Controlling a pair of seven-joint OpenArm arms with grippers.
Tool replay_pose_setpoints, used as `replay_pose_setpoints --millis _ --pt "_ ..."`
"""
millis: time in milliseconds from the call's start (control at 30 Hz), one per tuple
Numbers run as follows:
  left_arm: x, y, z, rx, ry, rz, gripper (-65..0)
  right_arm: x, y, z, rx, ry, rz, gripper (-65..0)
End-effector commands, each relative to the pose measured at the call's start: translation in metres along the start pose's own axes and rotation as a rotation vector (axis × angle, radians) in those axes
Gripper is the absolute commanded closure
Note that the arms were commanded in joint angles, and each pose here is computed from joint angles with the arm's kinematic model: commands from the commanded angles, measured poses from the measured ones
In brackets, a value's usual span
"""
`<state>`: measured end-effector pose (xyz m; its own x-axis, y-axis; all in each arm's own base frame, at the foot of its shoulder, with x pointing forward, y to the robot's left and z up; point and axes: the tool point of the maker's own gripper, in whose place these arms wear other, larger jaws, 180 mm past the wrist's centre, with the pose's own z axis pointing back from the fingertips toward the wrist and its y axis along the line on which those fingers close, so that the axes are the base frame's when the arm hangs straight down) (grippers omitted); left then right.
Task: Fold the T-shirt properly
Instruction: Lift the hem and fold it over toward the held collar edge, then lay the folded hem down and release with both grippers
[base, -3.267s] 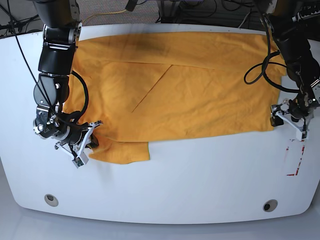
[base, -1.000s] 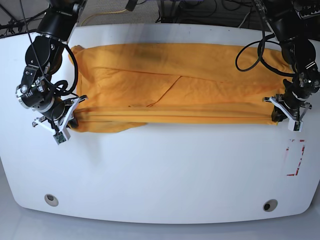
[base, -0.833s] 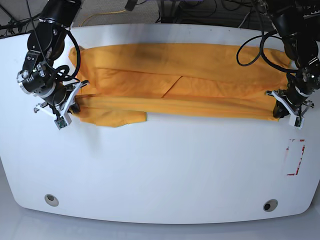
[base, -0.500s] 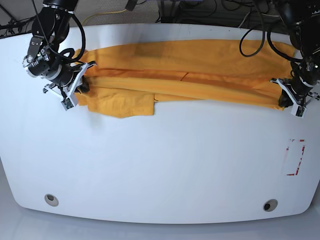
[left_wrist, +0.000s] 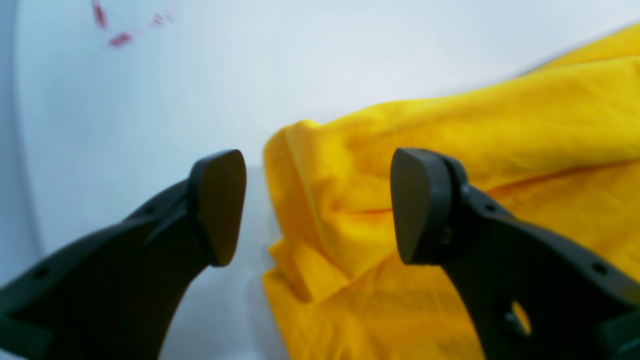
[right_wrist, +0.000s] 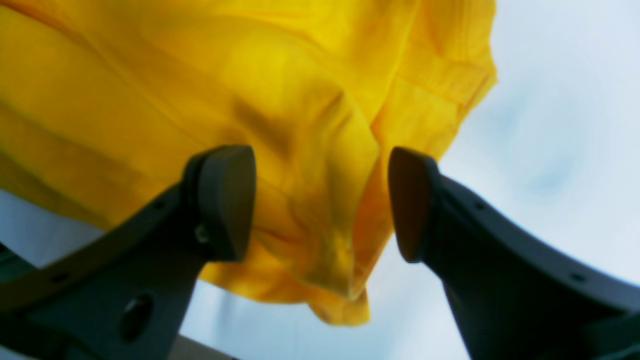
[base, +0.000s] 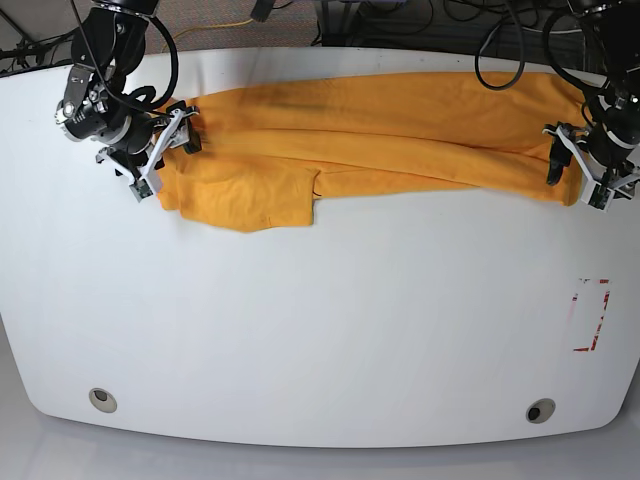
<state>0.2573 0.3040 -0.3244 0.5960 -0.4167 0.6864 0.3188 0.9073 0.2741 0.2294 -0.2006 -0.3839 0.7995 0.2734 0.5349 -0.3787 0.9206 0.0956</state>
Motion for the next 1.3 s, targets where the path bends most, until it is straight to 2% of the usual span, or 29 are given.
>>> replay_pose_setpoints --millis 0,133,233,367,533,700,800,867,967,1100,1267 --pt "0.024 0.003 0.015 0.013 -0.072 -0.029 -42.2 0.016 -0.001 0.017 -0.033 -0.058 0.053 -40.6" --pt "0.025 0.013 0.029 0.034 -0.062 0.012 -42.2 0.032 0.006 0.029 -0.052 -0.110 0.097 -40.0" --pt "0.028 0.024 0.030 0.060 -0.047 0.038 -42.1 0.037 0.013 0.026 -0.038 -0.131 0.081 -40.1" --pt "0.007 0.014 0.025 0.069 0.040 0.085 -42.1 0.049 0.023 0.021 -0.014 -0.170 0.064 -40.1" --pt "-0.034 -0.001 0.025 0.064 0.174 0.089 -42.1 0.068 0.036 0.012 0.021 -0.226 0.019 -40.1" --pt "-0.073 -0.016 0.021 0.019 0.253 0.152 -41.5 0.061 0.039 0.000 0.052 -0.203 -0.020 -40.0" --pt "-0.088 -0.017 0.011 -0.003 0.286 0.199 -37.1 0.057 0.036 -0.014 0.081 -0.178 -0.057 -40.0" --pt "-0.091 -0.012 0.004 -0.020 0.304 0.190 -34.0 0.052 0.033 -0.020 0.091 -0.159 -0.079 -40.0" --pt "-0.103 -0.020 -0.004 -0.067 0.344 0.189 -33.5 0.038 0.028 -0.029 0.103 -0.118 -0.107 -40.0" --pt "-0.083 -0.030 -0.026 -0.115 0.285 0.168 -33.6 0.030 0.015 -0.038 0.105 -0.134 -0.141 -40.0" --pt "-0.068 -0.046 -0.046 -0.173 0.242 0.154 -33.8 0.011 -0.012 -0.048 0.094 -0.101 -0.189 -40.0"
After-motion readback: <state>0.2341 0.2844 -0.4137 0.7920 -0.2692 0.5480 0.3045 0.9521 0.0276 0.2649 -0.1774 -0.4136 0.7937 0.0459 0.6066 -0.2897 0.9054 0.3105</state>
